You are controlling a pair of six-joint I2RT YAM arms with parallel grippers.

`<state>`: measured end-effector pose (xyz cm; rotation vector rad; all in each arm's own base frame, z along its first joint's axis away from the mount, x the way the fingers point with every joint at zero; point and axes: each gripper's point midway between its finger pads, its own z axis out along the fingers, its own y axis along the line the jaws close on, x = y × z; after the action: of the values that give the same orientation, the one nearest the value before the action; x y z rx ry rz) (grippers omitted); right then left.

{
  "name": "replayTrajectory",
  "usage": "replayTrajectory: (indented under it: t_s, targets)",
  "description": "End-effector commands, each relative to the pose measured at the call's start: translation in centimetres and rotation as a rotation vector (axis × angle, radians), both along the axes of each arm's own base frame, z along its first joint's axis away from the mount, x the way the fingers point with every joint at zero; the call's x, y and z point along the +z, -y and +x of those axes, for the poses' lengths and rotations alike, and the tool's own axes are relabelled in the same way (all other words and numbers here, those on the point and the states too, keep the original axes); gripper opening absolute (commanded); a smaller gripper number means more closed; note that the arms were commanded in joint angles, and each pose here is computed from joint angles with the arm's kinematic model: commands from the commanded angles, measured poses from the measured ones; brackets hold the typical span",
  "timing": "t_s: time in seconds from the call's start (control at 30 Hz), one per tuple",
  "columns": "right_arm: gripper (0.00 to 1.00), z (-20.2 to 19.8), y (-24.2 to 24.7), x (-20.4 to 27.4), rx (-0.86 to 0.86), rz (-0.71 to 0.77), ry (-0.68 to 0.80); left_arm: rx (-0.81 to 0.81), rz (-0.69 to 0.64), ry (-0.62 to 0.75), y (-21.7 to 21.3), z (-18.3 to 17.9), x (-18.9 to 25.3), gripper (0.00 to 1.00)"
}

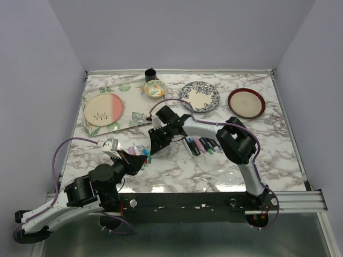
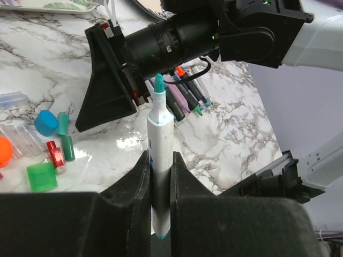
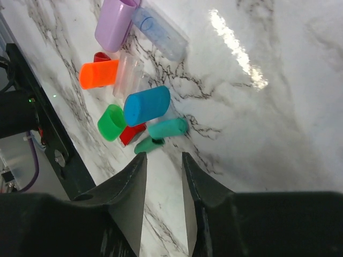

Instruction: Open the pen caps

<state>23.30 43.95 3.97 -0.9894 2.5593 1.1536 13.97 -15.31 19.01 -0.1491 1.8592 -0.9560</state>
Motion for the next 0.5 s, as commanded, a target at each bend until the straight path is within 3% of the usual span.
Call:
replayTrajectory:
  t_s: [0.0,0.17,0.23,0.47]
  targets:
    - [0.44,-0.9,-1.4,-0.7,0.017,-0.028,-0.006,0.034,-0.004,-0.002,-0.3,0.4,-0.3,0.0]
    - [0.48,0.2,-0.8,1.6,0.027,-0.012,0.084,0.026,0.004,-0.012,0.4,0.6,-0.5,0.0]
    - [0.48,0.9,-0.2,4.6,0.045,0.031,0.165,0.008,0.016,-0.019,1.2,0.6,-0.9,0.0]
    - [0.48,4.0,7.0,13.3,0.135,0.114,0.441,-0.022,0.045,-0.078,5.6,1.9,-2.5,0.0]
